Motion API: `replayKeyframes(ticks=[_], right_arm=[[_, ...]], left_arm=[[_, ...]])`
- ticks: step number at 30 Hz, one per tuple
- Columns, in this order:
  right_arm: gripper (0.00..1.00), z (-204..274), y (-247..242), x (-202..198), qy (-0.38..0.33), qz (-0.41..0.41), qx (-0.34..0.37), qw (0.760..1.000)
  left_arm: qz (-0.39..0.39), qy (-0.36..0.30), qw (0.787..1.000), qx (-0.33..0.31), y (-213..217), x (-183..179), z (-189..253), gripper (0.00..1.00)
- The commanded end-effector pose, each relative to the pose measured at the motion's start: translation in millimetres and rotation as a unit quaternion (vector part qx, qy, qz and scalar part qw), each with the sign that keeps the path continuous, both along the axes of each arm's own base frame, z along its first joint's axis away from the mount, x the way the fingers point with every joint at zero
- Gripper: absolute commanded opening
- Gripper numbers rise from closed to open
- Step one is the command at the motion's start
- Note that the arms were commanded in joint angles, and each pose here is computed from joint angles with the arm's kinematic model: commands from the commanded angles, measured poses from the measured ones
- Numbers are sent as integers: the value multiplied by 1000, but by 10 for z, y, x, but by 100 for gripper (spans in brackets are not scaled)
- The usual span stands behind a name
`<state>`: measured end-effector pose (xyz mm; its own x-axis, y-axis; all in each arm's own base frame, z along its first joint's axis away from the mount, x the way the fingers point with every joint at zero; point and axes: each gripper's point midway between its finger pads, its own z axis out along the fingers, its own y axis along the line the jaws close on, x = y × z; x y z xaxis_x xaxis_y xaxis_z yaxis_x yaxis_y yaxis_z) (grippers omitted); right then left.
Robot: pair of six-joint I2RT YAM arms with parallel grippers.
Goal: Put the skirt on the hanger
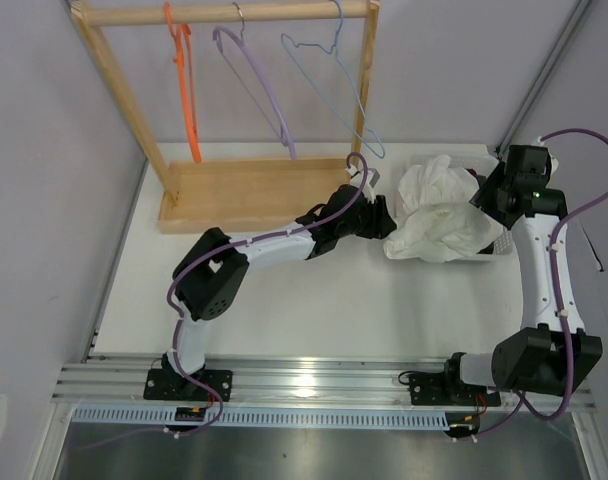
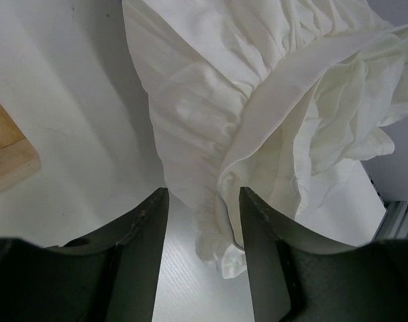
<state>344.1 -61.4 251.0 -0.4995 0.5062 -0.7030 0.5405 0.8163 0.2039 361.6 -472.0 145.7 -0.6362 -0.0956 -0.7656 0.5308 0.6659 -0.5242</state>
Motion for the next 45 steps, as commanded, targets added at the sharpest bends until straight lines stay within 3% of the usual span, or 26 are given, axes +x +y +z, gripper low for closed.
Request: replayKeyframes(ticks=[1,10,13,15,16,19,20,27,33,45], right_arm=[[56,-54,-8,75,-3,4,2,1000],[55,-216,49,275,1,8,25,1000],[43,-240,76,264,5,9,27,1000],[26,-252,91,244,4,10,29,1000],[13,-222,96,232,0,10,30,1000],[0,-143,104,221,-8,10,30,999],[0,-90,109,208,-13,10,30,999],[0,381,183,136,-56,26,21,998],[0,791,533,25,-94,83,8,992],[0,1645,1310,-385,-190,191,12,963]], left_arm=[[-7,-12,1000,-24,-128,24,204,51],[-10,-12,1000,-23,-127,20,217,42],[-12,-16,1000,-21,-127,11,243,35],[-11,-16,1000,-19,-115,9,235,30],[-12,-19,1000,-17,-110,20,245,26],[-8,-27,1000,-11,-56,14,318,5],[-6,-32,999,-8,-32,15,349,0],[31,-82,996,1,310,-13,819,0],[59,-109,992,6,678,-151,1198,0],[178,-190,965,2,1977,-637,2182,0]])
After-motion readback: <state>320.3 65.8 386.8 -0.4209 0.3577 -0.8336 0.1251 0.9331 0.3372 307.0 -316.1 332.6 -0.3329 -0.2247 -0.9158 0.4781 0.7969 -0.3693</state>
